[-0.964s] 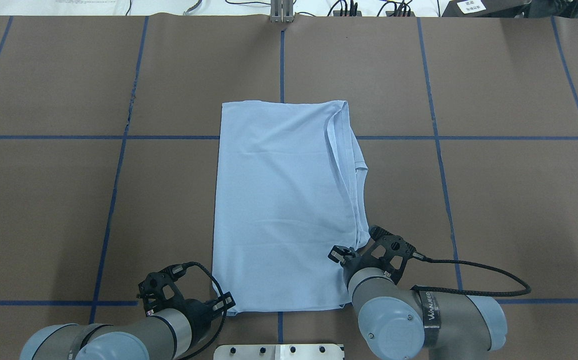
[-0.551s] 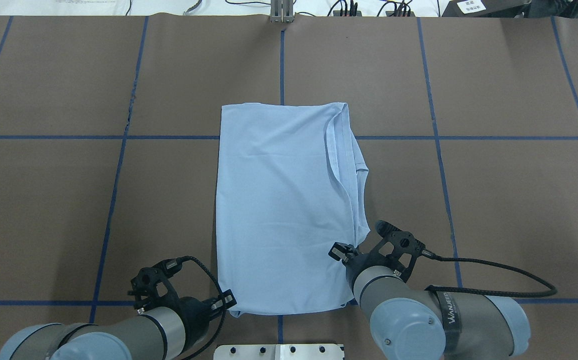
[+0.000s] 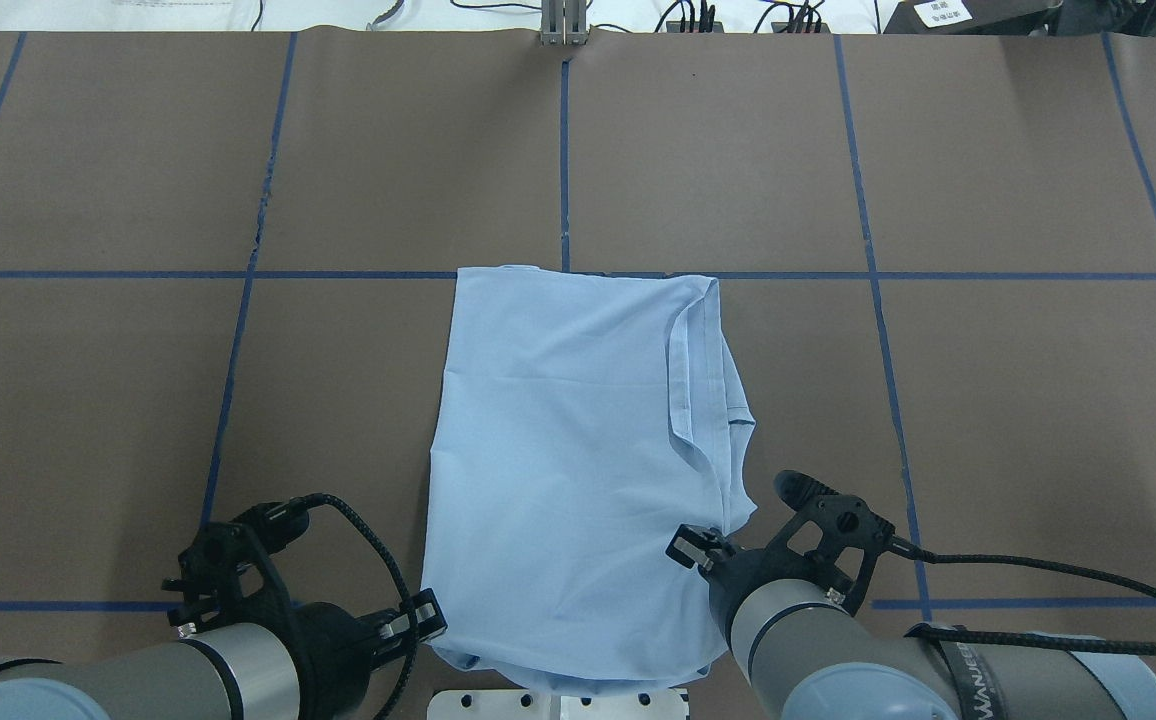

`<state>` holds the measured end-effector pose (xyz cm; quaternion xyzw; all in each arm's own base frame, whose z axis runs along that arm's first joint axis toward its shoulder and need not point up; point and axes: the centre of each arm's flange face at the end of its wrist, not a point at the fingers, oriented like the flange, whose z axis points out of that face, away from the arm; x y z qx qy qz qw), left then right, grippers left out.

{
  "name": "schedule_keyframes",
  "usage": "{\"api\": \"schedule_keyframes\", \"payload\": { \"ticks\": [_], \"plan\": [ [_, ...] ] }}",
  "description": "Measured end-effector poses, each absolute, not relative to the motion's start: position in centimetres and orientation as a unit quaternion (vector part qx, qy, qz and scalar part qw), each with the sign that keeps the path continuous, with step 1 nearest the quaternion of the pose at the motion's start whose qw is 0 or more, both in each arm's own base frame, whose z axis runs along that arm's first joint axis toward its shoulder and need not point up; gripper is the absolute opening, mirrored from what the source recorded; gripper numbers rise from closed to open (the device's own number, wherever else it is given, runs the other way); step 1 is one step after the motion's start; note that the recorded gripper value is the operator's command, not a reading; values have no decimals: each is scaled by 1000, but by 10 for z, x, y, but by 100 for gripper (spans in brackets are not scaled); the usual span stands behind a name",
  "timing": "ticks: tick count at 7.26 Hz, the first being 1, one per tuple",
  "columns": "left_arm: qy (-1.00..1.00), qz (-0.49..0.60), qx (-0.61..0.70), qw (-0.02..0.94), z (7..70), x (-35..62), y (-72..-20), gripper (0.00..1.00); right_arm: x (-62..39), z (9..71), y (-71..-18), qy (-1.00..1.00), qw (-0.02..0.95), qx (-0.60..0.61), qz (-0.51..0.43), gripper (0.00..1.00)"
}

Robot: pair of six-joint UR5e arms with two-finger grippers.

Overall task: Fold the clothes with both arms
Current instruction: 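Grasp the shirt's near corners with both grippers and lift them, then fold the near edge away from the robot over the shirt with both grippers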

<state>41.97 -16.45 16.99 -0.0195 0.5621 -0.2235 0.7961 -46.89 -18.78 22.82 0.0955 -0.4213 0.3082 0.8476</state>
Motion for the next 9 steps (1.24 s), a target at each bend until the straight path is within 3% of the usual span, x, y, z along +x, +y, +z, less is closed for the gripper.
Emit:
{"api": "schedule_keyframes", "payload": {
  "ticks": [3, 9],
  "plan": [
    [559, -212, 23, 801, 160, 415, -198, 0, -485, 251, -230, -383, 852, 119, 337, 0],
    [495, -217, 112, 834, 167, 458, -322, 0, -529, 256, -348, -334, 844, 131, 398, 0]
  ]
}}
